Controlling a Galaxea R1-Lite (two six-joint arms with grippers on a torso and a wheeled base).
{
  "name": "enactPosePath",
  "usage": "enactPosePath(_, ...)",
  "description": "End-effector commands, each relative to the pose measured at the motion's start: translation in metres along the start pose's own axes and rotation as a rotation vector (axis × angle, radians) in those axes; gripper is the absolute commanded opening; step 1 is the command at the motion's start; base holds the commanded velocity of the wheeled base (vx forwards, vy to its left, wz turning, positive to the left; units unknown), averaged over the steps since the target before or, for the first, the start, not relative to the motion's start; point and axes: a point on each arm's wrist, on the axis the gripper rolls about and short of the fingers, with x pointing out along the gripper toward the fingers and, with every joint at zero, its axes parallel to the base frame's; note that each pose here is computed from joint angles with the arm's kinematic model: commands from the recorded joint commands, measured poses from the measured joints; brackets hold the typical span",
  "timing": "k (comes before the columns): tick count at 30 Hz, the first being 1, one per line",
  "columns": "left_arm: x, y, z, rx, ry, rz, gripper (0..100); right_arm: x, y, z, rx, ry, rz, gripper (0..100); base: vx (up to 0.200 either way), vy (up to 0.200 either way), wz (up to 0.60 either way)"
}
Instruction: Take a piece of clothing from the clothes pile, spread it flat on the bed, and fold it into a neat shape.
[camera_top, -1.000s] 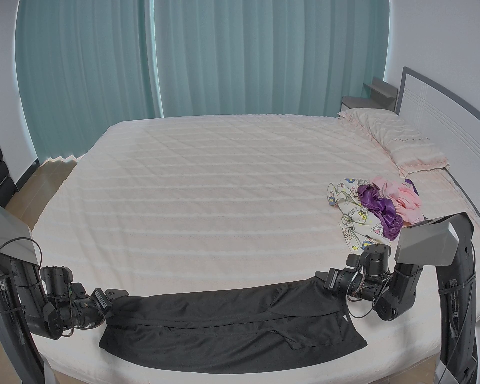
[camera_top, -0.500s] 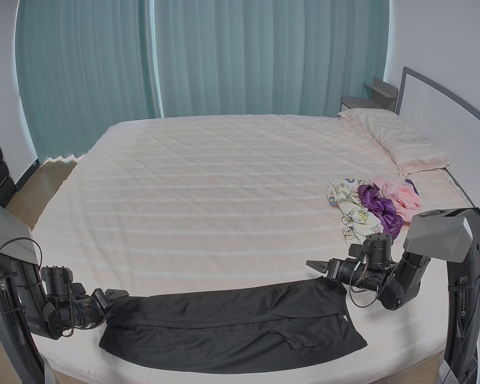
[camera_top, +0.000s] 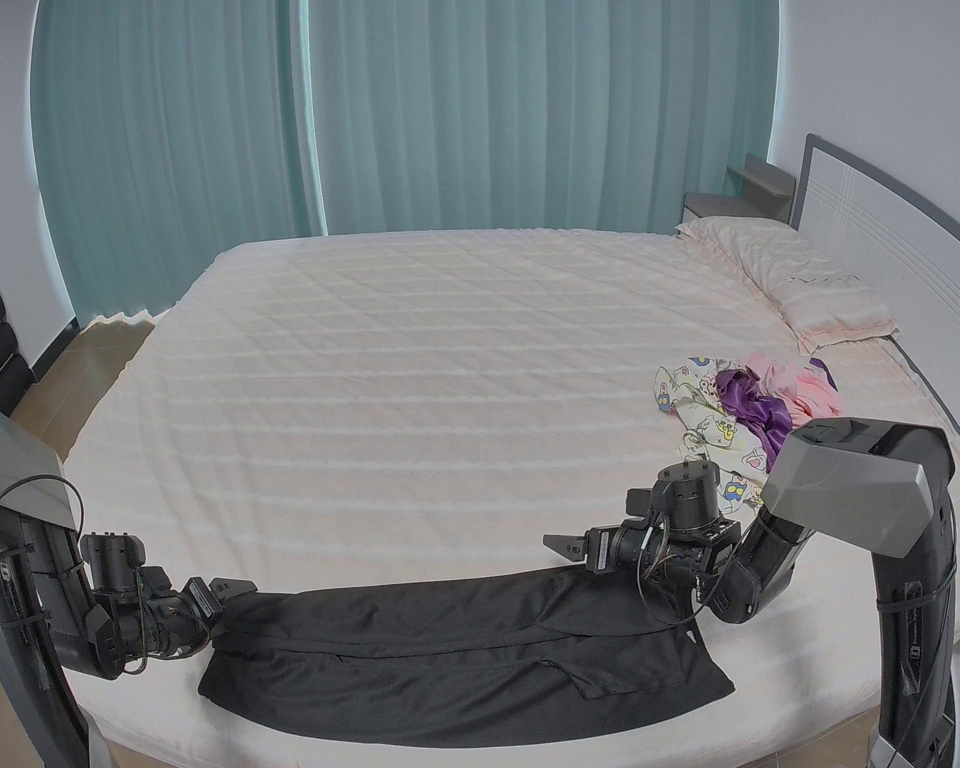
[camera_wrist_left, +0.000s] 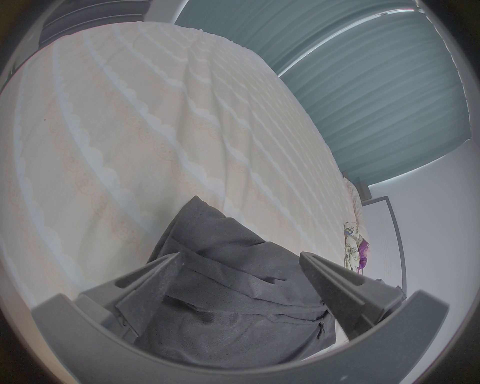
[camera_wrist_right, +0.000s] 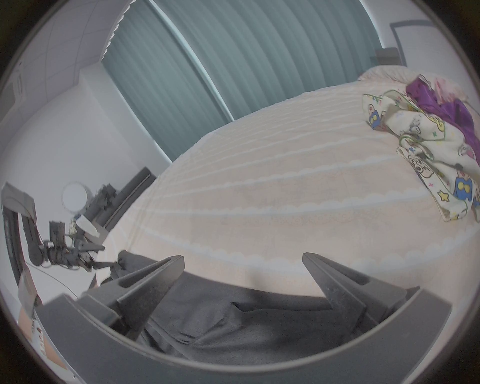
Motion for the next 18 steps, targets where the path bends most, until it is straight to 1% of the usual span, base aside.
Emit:
enactPosePath(1, 0.000, 0.000, 0.000, -0.002, 0.000, 0.000, 100, 0.009, 0.007, -0.009, -0.044, 0.039, 0.007, 100, 0.000, 0.000, 0.00)
enactPosePath(6, 0.000, 0.000, 0.000, -0.002, 0.000, 0.000, 100, 0.011, 0.015, -0.017, -0.121, 0.079, 0.021, 100, 0.000, 0.000, 0.00)
enactPosePath(8, 0.000, 0.000, 0.000, -0.001, -0.001, 0.000, 100, 0.012, 0.016, -0.018, -0.124, 0.082, 0.023, 100, 0.000, 0.000, 0.00)
enactPosePath(9, 0.000, 0.000, 0.000, -0.001, -0.001, 0.000, 100, 0.015, 0.021, -0.027, -0.157, 0.109, 0.035, 100, 0.000, 0.000, 0.00)
enactPosePath(11, 0.000, 0.000, 0.000, -0.001, 0.000, 0.000, 100, 0.017, 0.021, -0.032, -0.174, 0.120, 0.030, 100, 0.000, 0.000, 0.00)
enactPosePath(15, 0.000, 0.000, 0.000, -0.001, 0.001, 0.001, 100, 0.017, 0.021, -0.031, -0.182, 0.124, 0.016, 100, 0.000, 0.000, 0.00)
enactPosePath(16, 0.000, 0.000, 0.000, -0.001, 0.001, 0.001, 100, 0.016, 0.021, -0.033, -0.181, 0.139, 0.012, 0, 0.000, 0.000, 0.00)
enactPosePath(18, 0.000, 0.000, 0.000, 0.000, -0.001, 0.000, 100, 0.016, 0.020, -0.036, -0.202, 0.159, 0.008, 0, 0.000, 0.000, 0.00)
